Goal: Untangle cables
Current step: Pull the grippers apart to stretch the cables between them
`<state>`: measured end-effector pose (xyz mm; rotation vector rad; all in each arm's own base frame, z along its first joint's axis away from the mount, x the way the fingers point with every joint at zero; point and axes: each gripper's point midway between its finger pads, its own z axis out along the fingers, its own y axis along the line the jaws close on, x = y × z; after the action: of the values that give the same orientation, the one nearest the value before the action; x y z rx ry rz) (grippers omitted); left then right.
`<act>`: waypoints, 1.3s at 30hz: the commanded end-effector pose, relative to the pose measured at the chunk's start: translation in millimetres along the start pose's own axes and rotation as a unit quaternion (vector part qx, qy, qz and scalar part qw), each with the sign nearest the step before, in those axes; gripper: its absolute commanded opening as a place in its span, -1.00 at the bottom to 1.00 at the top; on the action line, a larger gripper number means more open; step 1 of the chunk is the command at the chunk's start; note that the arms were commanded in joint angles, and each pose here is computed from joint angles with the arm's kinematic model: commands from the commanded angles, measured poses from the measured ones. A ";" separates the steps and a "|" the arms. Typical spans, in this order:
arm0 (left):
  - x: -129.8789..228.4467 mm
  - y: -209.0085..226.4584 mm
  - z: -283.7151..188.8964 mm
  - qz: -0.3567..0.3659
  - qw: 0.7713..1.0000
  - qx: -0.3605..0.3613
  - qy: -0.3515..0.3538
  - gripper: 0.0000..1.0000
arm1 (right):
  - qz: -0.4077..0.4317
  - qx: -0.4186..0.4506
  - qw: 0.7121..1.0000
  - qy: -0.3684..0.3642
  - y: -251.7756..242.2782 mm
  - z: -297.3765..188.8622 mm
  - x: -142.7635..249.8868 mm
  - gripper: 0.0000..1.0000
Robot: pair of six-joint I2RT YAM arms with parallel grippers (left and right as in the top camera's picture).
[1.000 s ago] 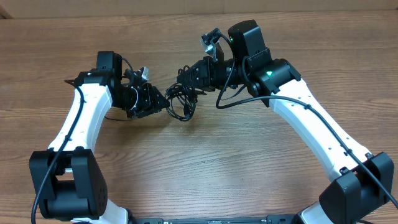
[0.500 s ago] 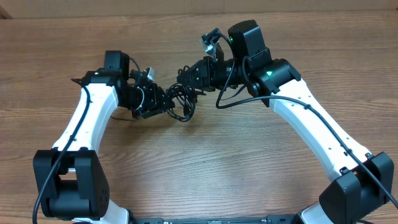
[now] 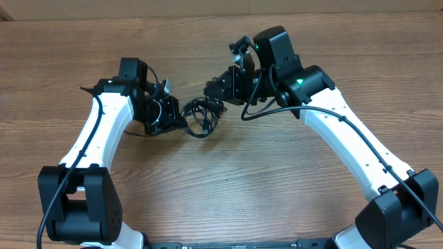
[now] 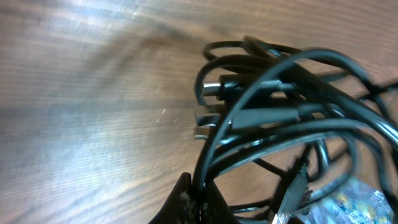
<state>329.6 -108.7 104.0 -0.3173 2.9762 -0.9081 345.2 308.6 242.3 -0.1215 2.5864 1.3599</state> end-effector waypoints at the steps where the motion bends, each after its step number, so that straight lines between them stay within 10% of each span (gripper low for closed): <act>1: -7.1 11.2 -14.7 -0.017 1.000 -0.020 -0.016 -0.92 | 0.012 0.105 0.992 -0.072 -34.7 -25.4 -24.6 -0.93; 16: -18.2 -54.1 -143.0 0.105 0.966 0.065 -0.225 -0.91 | 0.063 0.349 0.926 -0.128 -128.2 -72.3 -23.9 -0.92; 22: -26.4 -8.7 -184.3 -0.045 0.943 -0.037 -0.327 -0.91 | 0.069 0.425 0.892 -0.135 -152.4 -92.4 -16.8 -0.92; 39: -28.8 -17.7 -189.7 -0.050 0.941 -0.006 -0.335 -0.92 | 0.084 0.385 0.909 -0.133 -141.9 -80.4 -18.1 -0.68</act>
<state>344.4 -11.9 256.5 -0.6487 2.3894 -0.5974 371.4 158.1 163.8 0.3879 2.7438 0.2282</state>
